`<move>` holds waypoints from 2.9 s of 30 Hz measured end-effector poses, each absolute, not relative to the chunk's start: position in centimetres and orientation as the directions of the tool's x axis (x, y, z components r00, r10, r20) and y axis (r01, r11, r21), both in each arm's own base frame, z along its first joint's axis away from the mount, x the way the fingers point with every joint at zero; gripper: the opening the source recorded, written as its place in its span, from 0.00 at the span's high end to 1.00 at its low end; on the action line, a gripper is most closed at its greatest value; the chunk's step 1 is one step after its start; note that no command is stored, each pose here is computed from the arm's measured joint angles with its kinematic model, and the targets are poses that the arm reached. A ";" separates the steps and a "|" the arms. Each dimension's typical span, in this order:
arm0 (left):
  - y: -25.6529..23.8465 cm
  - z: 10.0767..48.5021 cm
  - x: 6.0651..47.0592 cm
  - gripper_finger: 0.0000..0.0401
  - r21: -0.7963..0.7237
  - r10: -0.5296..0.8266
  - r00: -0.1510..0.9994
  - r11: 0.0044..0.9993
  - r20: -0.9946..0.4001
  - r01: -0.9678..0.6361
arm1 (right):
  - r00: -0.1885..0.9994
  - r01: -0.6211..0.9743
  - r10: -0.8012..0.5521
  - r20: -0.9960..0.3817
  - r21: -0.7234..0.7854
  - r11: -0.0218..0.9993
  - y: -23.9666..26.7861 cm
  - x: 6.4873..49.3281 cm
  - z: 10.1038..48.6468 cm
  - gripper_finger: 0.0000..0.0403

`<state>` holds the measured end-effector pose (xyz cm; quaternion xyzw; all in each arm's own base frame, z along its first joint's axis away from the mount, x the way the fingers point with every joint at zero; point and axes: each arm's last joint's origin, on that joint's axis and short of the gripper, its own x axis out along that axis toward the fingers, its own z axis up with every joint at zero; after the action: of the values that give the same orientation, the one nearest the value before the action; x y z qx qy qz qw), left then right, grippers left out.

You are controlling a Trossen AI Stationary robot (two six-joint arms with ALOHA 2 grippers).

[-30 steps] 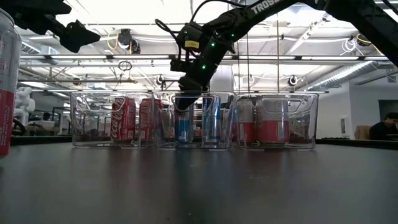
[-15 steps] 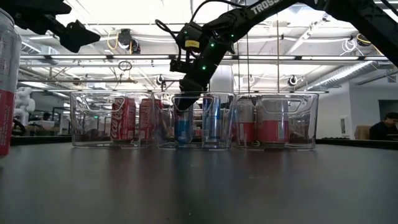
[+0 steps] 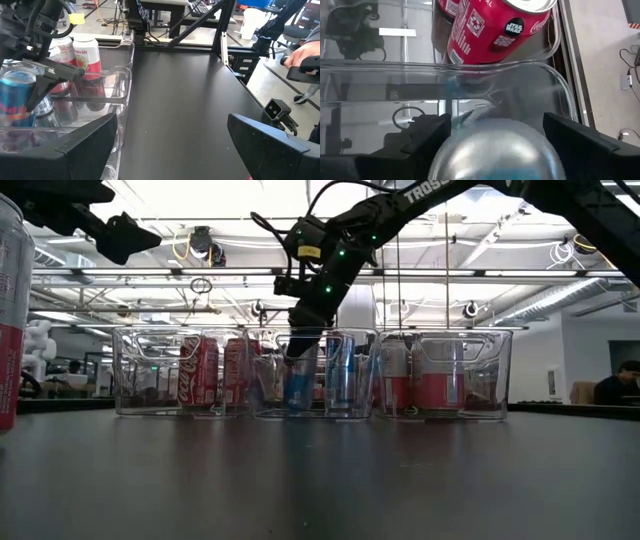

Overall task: Sort soda cans
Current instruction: Put the blue soda can into the center transparent bin, then put the pink-white soda can into the right transparent bin

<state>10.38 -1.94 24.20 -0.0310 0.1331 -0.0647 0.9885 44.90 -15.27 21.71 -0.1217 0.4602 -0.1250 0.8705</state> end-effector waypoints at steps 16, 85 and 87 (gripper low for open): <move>-1.9 24.2 10.4 0.04 -0.079 -0.136 0.956 0.990 -0.259 0.120 | 0.536 0.049 -0.430 -0.727 -0.481 0.875 -15.5 44.6 23.0 0.23; -1.5 26.2 11.4 0.04 -0.369 0.105 0.980 0.915 -0.169 -0.161 | 0.494 0.354 -0.221 -0.841 -0.037 0.934 9.7 34.1 34.1 0.23; -1.7 26.7 12.2 0.04 -0.349 0.142 0.970 0.914 -0.197 -0.205 | 0.455 0.359 -0.227 -0.861 -0.056 0.932 10.2 33.5 33.9 0.23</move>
<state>12.24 -1.73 26.68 -0.1867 0.0839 0.0888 0.9748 33.45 10.24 33.93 0.0667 0.4927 -0.1724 0.8503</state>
